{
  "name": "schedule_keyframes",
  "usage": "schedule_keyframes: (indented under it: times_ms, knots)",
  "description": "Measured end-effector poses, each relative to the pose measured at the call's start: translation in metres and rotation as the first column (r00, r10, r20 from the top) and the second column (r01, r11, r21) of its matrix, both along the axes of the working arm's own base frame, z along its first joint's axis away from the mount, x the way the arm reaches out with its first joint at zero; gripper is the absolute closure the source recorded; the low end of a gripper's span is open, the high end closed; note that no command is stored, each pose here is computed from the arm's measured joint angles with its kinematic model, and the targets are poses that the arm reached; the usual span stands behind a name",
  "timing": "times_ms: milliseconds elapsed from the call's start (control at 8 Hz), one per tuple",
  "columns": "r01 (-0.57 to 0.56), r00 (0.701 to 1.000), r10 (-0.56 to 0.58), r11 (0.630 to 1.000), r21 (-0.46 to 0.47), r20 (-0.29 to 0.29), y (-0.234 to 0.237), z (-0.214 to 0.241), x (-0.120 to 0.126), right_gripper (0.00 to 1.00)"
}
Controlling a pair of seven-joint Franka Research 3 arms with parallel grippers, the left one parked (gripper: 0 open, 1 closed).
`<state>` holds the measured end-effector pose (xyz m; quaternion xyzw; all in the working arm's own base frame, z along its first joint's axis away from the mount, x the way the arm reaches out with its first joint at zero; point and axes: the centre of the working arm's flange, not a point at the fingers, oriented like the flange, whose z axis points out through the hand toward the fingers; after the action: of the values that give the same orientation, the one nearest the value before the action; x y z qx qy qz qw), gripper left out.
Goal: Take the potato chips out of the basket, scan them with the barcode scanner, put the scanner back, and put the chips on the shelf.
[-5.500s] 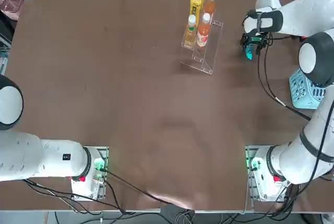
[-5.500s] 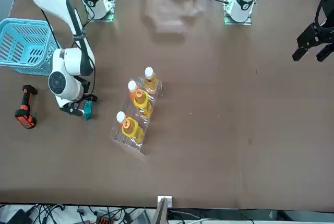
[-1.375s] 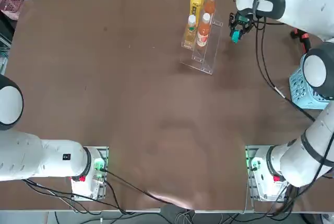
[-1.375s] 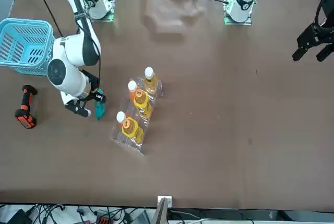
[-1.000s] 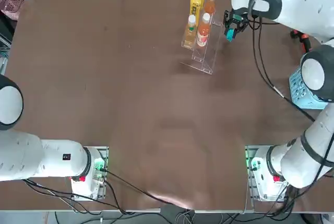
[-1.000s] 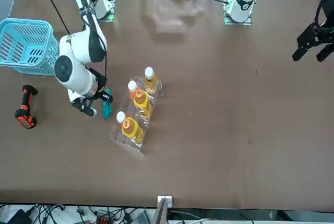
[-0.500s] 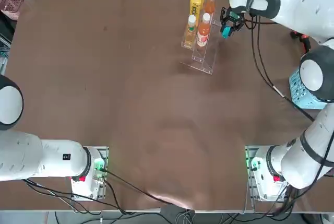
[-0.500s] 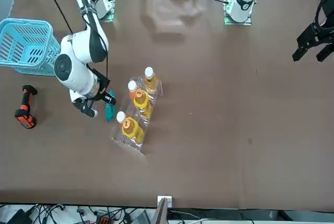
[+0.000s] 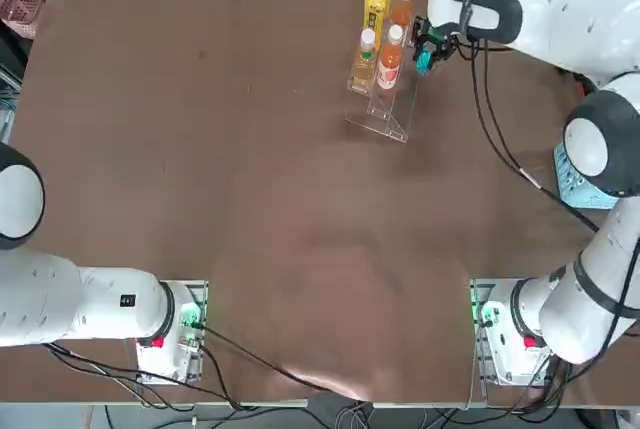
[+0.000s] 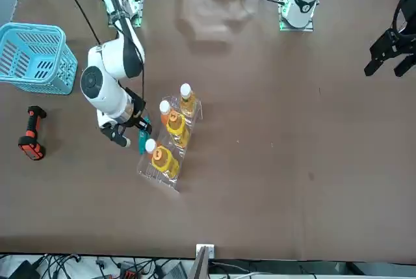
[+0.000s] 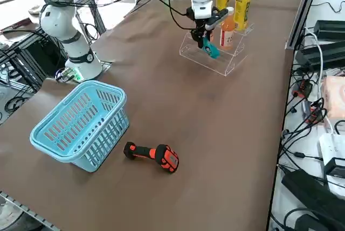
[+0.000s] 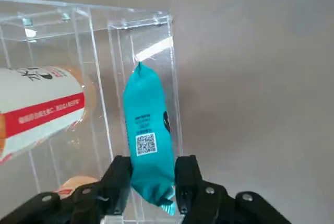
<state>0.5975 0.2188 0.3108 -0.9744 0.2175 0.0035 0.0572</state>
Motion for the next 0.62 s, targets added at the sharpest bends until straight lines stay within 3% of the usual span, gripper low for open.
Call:
schedule_keyframes:
  times_ms: [250,500,625]
  knots:
    - [-0.001,1.0,0.001,1.0,-0.002,0.004,0.0014,-0.0035,0.0005,0.53]
    - [0.0,1.0,0.0,1.0,0.001,0.015,0.0023,-0.0026,0.0016,0.41]
    - [-0.001,1.0,0.001,1.0,0.002,0.019,0.0033,-0.002,0.0018,0.28]
